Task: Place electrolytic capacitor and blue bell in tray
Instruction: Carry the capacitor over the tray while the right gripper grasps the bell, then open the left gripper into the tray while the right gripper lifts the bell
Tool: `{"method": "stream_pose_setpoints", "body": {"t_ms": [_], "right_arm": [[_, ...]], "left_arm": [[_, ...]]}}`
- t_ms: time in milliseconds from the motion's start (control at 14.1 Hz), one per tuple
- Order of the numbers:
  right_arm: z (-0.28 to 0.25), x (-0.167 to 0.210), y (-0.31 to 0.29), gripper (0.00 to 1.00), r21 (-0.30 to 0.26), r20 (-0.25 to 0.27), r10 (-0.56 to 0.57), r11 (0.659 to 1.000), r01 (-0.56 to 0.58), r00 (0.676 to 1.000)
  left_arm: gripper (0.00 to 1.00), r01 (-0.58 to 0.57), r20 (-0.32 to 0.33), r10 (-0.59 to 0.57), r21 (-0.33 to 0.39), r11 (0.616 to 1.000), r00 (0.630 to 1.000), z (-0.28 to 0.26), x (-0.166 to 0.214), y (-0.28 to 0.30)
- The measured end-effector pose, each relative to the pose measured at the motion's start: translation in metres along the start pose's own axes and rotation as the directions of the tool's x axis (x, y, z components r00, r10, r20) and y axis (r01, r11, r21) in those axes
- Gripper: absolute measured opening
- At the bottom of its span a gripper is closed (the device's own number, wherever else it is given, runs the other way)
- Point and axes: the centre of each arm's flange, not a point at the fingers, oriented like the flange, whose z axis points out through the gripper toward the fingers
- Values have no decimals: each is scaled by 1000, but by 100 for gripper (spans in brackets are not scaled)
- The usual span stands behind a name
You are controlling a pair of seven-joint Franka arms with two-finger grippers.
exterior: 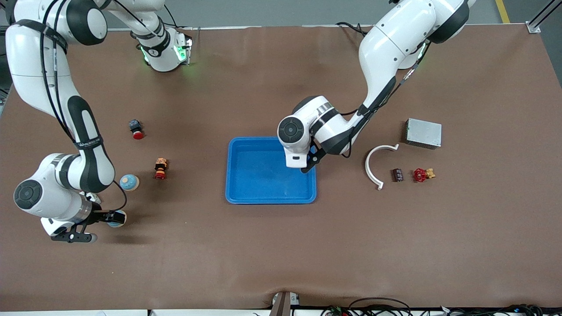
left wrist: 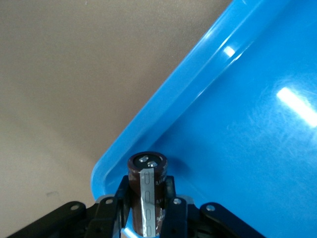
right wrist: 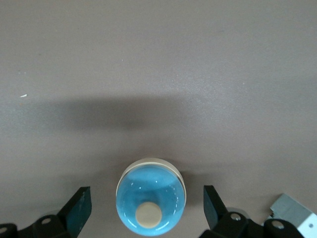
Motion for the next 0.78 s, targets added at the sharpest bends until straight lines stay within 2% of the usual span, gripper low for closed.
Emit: {"method": "stream_pose_setpoints", "body": {"t_ms": [566, 636, 778], "right_arm": [[6, 0, 1, 100, 2, 7, -22, 1000, 22, 1000], [7, 0, 1, 93, 3, 10, -38, 999, 38, 999], [10, -1, 2, 71, 6, 13, -72, 997, 72, 997]], "left_arm": [[30, 1, -3, -1, -18, 1000, 1000, 5, 0, 4], [30, 1, -3, -1, -18, 1000, 1000, 5, 0, 4], [43, 1, -3, -1, -22, 1000, 1000, 3, 1, 5]]}}
